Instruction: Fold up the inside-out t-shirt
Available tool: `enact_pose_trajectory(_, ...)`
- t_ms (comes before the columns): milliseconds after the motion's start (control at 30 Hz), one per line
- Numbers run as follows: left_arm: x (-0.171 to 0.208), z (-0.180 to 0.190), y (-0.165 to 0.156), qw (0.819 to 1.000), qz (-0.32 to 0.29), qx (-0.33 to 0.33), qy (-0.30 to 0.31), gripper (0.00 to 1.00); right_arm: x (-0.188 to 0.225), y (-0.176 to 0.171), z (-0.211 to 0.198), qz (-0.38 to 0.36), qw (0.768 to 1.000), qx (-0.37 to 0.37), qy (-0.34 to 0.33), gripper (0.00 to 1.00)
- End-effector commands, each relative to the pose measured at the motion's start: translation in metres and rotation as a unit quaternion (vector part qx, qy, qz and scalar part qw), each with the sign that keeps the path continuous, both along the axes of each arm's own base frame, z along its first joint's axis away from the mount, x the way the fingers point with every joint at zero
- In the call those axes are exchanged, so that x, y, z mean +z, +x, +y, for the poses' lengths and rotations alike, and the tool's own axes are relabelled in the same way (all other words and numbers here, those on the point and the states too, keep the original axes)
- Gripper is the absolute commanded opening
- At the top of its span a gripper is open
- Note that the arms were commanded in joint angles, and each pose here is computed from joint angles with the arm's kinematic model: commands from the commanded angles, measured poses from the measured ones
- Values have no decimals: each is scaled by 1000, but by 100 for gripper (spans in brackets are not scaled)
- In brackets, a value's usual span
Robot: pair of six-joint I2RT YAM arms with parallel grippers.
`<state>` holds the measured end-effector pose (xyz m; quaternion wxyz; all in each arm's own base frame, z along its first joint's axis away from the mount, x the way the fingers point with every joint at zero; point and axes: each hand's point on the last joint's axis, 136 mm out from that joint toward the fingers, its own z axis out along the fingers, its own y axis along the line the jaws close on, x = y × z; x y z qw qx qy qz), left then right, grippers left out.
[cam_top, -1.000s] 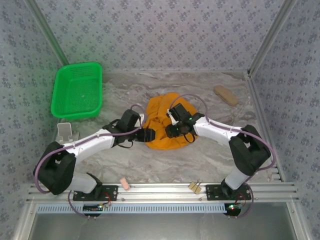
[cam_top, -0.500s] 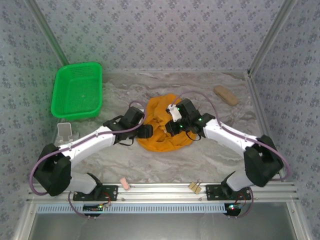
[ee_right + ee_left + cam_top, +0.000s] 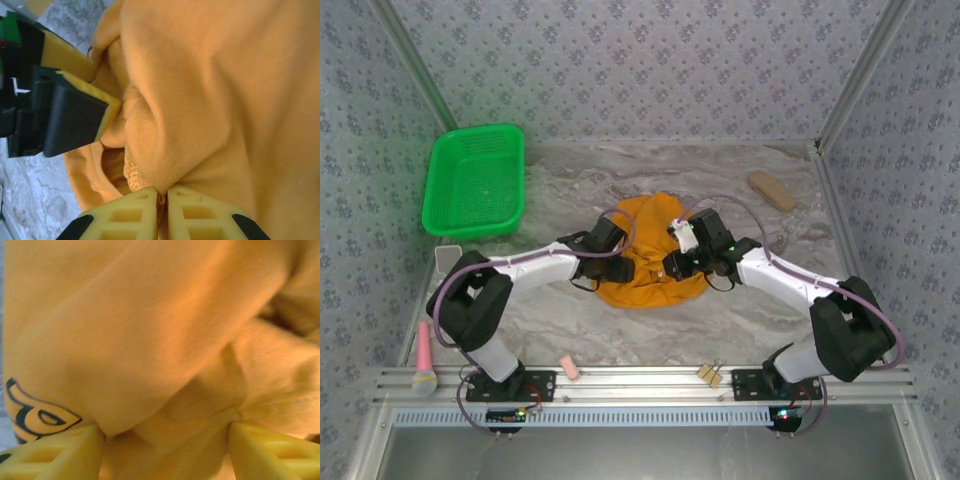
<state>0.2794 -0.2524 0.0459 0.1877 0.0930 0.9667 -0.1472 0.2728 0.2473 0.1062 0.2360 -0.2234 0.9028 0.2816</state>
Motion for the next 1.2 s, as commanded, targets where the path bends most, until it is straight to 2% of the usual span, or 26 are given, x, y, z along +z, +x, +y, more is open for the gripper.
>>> enact_pose_trajectory(0, 19, -18, 2, 998, -27, -29, -49, 66, 13, 21, -5, -13, 999, -31, 7, 13)
enact_pose_trajectory(167, 29, -32, -11, 994, -34, -68, -74, 67, 21, 44, -5, -12, 998, -54, 25, 14)
enact_pose_trajectory(267, 27, -44, -18, 993, -54, -93, -52, 68, 21, 48, 2, -7, 998, -48, 36, 14)
enact_pose_trajectory(367, 9, -32, -14, 996, -53, -78, 4, 66, 19, 50, 4, -2, 998, -45, 34, 14)
enact_pose_trajectory(400, 5, -26, -12, 996, -57, -68, 20, 61, 19, 50, 3, -2, 998, -46, 33, 14)
enact_pose_trajectory(467, -1, -12, -7, 996, -65, -44, 51, 40, 18, 50, 2, -3, 998, -48, 31, 14)
enact_pose_trajectory(567, 3, 5, -1, 992, -84, -29, 94, 22, 19, 51, -4, -11, 998, -55, 22, 14)
enact_pose_trajectory(733, 22, 20, 5, 984, -113, -39, 134, 3, 19, 55, -12, -26, 998, -59, -3, 14)
enact_pose_trajectory(767, 27, 20, 5, 984, -114, -42, 128, 0, 19, 56, -14, -30, 998, -61, -10, 14)
enact_pose_trajectory(900, 50, 7, -1, 989, -116, -59, 66, 0, 23, 55, -15, -47, 997, -48, -37, 15)
enact_pose_trajectory(1000, 67, -2, -7, 992, -113, -59, -6, 0, 26, 35, 1, -59, 996, 10, -58, 30)
enact_pose_trajectory(1167, 81, 0, -7, 989, -108, -51, -85, 0, 22, -9, 37, -55, 994, 88, -39, 44)
